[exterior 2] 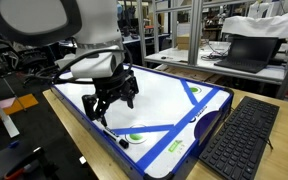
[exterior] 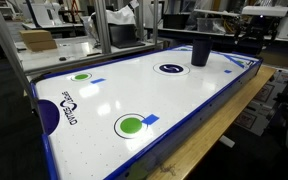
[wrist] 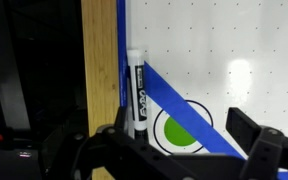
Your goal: Put the marker in the cup
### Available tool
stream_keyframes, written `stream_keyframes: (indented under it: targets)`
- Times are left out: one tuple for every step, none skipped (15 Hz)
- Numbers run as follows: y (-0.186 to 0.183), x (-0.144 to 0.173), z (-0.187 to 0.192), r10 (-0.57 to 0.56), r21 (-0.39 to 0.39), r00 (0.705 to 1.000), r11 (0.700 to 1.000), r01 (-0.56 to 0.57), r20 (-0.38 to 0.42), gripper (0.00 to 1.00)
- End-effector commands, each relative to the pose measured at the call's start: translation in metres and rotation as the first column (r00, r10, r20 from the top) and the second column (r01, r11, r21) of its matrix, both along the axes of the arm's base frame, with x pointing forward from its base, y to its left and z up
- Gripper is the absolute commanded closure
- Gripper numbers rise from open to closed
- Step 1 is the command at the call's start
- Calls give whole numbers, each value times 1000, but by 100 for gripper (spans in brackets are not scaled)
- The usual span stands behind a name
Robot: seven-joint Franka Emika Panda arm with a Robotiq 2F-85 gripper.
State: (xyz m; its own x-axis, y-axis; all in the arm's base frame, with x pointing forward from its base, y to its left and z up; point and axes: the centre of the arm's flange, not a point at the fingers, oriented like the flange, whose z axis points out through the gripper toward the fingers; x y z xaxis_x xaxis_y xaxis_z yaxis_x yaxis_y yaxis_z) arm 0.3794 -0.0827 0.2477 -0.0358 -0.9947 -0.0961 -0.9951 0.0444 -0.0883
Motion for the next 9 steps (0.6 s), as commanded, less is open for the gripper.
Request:
stream_keyframes:
  targets:
    - [-17, -13, -18, -36, -3, 999, 999, 36, 13, 0]
    - [-20, -15, -20, -41, -7, 999, 999, 41, 16, 0]
    - [-22, -15, -22, -41, -10, 999, 999, 41, 19, 0]
    - [-23, -15, -24, -38, -12, 999, 999, 38, 22, 0]
    - [-22, -14, -26, -30, -13, 999, 999, 30, 23, 0]
    - [-20, -14, -28, -22, -13, 999, 1000, 22, 24, 0]
    - [-18, -13, -29, -11, -13, 1000, 1000, 11, 24, 0]
    - [-16, -13, -31, 1, -11, 1000, 1000, -1, 24, 0]
    - [-15, -13, -33, 10, -10, 1000, 1000, -10, 22, 0]
